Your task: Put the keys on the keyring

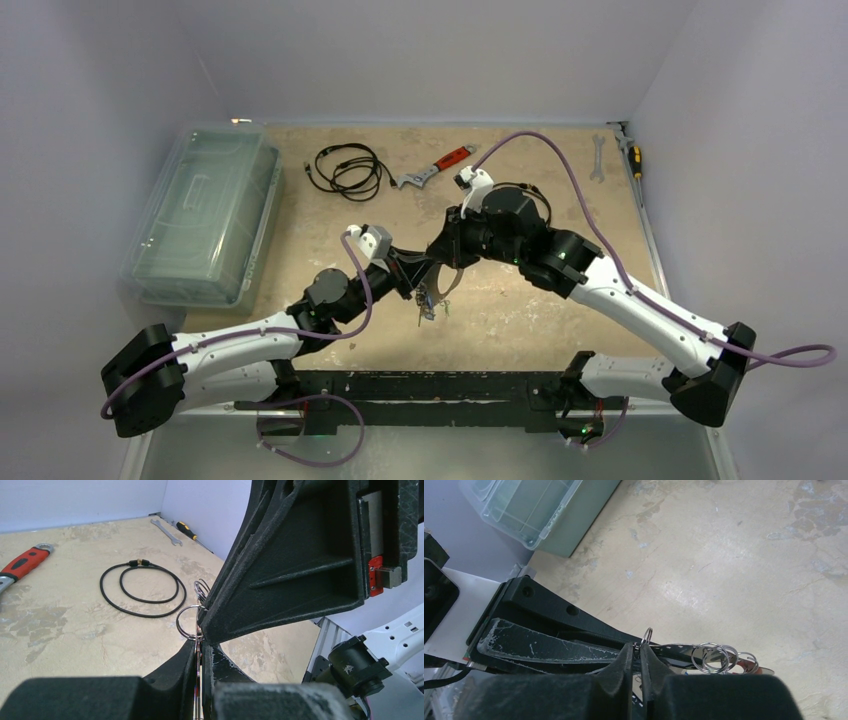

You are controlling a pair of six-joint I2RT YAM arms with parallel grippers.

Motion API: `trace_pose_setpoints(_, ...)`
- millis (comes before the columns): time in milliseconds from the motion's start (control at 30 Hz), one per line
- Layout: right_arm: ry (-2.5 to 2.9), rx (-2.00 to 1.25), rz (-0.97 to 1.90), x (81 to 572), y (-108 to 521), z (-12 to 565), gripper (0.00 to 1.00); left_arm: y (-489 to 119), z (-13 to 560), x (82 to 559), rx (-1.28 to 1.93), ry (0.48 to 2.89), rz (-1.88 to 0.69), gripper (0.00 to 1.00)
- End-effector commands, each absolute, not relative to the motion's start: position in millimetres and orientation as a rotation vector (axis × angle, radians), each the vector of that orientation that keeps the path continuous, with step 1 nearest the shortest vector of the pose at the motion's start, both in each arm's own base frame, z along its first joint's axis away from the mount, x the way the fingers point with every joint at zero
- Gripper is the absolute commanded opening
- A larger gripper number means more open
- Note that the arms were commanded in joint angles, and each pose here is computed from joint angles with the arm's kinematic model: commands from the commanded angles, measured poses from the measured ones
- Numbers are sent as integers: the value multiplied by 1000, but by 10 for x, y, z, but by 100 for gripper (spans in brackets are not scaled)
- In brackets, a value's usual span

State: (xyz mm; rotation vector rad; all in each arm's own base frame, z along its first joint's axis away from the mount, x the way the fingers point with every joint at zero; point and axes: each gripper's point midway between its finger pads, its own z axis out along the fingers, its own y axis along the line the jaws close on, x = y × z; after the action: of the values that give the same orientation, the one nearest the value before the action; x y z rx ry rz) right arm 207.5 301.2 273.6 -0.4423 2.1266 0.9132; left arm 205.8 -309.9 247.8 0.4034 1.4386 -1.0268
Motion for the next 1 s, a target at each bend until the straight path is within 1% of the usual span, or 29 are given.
trace_pose_setpoints(0, 2131, -457, 895, 2086, 3051, 2697, 3, -3099, 2973, 2077, 329, 1308, -1087, 0)
trace_pose_setpoints(33, 2138, -456, 885, 2090, 3049, 2682, 0, -3099, 2978, 2077, 331, 1306, -1086, 0)
trace_pose_setpoints(300, 2194, -448, 806, 2105, 2971, 2659, 0, -3101, 2908, 2055, 445, 1305, -1003, 0)
trace_pose_setpoints(967, 2341, -620, 828, 1789, 2921, 2672, 0, -3174, 2620, 1968, 768, 1308, -837, 0)
